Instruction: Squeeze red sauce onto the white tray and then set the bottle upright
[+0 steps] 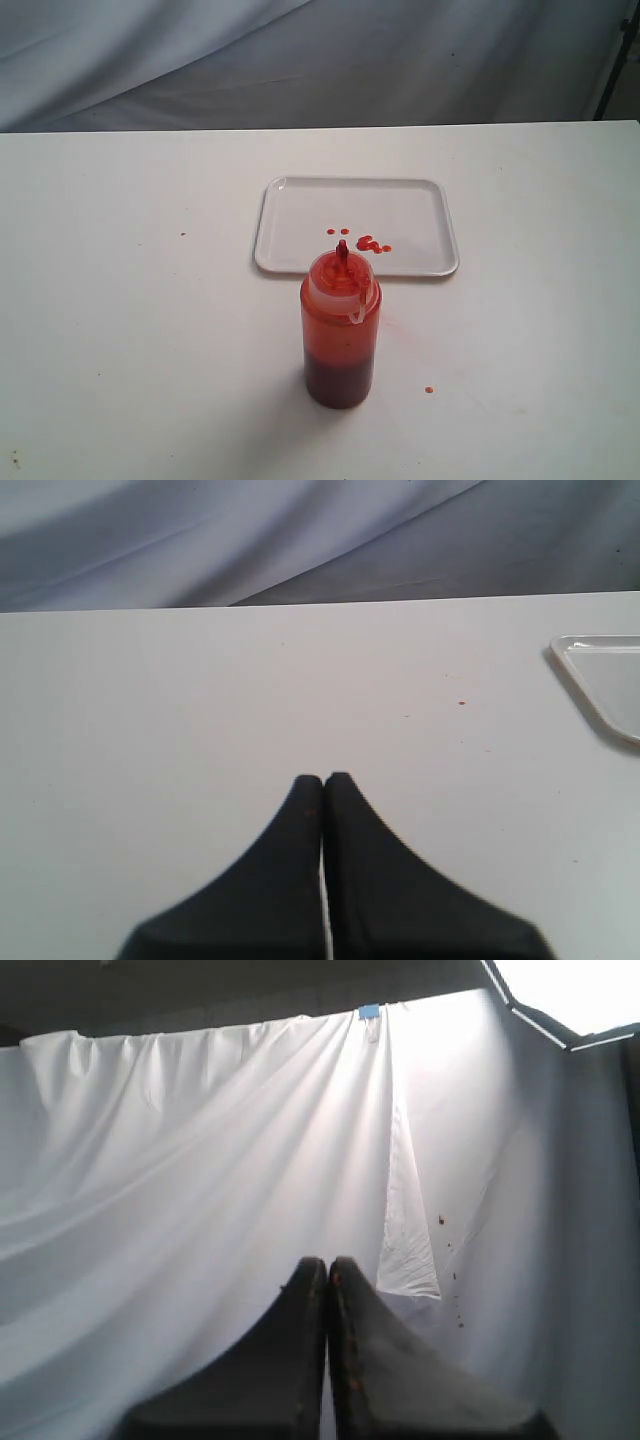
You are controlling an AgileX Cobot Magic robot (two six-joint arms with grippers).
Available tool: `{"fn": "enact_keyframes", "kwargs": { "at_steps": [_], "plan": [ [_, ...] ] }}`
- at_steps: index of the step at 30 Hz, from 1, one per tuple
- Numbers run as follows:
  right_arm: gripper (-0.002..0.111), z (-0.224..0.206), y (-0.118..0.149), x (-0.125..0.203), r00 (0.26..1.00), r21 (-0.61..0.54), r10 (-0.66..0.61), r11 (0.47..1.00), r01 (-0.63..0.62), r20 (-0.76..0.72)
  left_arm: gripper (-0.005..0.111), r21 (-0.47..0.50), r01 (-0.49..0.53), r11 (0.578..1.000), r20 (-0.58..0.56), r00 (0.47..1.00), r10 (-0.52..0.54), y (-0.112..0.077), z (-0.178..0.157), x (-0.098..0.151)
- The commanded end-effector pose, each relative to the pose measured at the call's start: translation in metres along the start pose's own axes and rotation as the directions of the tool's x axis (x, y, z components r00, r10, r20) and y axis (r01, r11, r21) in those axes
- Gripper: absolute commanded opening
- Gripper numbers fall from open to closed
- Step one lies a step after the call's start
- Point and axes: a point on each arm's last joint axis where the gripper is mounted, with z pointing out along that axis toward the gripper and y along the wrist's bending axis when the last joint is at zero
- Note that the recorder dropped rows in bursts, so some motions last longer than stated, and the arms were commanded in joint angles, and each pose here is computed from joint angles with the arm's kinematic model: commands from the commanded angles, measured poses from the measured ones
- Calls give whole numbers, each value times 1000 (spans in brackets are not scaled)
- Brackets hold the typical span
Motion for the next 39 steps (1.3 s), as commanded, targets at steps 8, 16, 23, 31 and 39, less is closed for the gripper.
{"fn": "enact_keyframes", "kwargs": {
  "at_steps": [8,16,23,31,39],
  "plan": [
    [0,-6,-3,-2,1000,17,4,1000,-4,24,0,8,3,1000,5,1000,-3,-1,0,1],
    [0,-39,4,6,987,178,-119,979,99,107,0,8,3,1000,5,1000,-3,-1,0,1],
    [0,-34,10,106,979,114,-80,988,102,-188,0,8,3,1000,5,1000,-3,-1,0,1],
    [0,-45,-12,147,964,316,84,949,0,-252,0,8,3,1000,5,1000,-3,-1,0,1],
    [0,-46,-13,146,947,319,226,936,-146,-229,0,8,3,1000,5,1000,-3,-1,0,1]
  ]
}}
